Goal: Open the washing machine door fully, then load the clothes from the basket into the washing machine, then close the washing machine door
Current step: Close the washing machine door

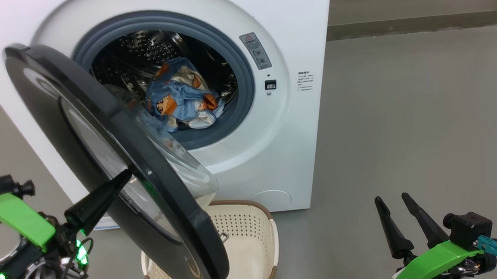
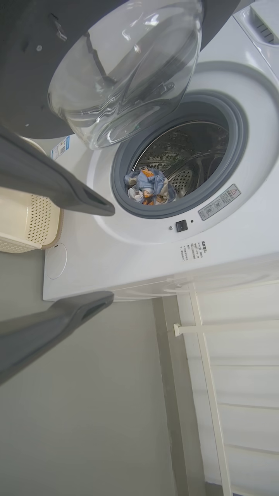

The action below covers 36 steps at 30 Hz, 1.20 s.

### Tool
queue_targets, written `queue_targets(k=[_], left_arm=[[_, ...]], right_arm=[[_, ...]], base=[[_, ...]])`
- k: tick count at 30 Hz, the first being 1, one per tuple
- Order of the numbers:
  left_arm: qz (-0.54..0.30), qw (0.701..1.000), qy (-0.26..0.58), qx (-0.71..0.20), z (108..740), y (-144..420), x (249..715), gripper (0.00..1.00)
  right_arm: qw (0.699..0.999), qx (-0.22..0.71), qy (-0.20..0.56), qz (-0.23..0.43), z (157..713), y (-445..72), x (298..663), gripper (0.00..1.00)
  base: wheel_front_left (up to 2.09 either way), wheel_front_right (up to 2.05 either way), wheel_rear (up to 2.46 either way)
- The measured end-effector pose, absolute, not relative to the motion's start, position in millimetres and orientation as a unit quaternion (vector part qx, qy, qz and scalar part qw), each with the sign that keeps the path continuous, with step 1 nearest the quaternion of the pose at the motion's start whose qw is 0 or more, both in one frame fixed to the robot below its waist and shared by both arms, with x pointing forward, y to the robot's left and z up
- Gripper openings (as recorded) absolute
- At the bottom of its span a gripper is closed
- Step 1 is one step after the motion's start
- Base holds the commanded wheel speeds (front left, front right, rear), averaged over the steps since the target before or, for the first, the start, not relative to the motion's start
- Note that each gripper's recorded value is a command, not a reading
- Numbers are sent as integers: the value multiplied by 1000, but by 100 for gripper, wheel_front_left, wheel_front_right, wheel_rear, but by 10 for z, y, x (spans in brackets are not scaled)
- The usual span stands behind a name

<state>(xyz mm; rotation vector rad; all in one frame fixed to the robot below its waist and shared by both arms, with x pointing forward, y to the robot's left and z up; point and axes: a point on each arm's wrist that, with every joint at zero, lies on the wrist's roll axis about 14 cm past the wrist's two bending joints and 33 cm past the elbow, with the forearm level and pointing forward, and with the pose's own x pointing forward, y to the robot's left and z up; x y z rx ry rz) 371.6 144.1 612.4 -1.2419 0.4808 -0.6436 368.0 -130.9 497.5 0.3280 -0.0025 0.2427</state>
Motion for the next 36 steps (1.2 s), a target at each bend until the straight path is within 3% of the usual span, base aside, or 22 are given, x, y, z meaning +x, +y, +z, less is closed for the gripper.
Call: queue_targets(k=[5,7,8,10,24,36], left_arm=[[-285,757,206,-551,6160,1550,3676,0],[-270,776,195,-536,6154,1644,3674,35],[-270,776,195,-536,6154,1644,3674,45],[-253,798,180,-516,6128,1757,3660,100],[-69,936,64,-338,5698,2587,3482,100],[26,971,-5,-236,5345,2865,3234,100]], right_arm=[[978,162,-2,130,4990,-1248,3701,100],[978,162,-2,134,4996,-1218,3711,100],[978,162,-2,134,4996,-1218,3711,100],[977,161,-2,138,5001,-1187,3720,100],[974,160,-1,161,5028,-1033,3772,100],[973,160,-2,169,5043,-973,3803,100]], base=[[0,0,0],[0,0,0],[0,0,0],[0,0,0],[0,0,0],[0,0,0]])
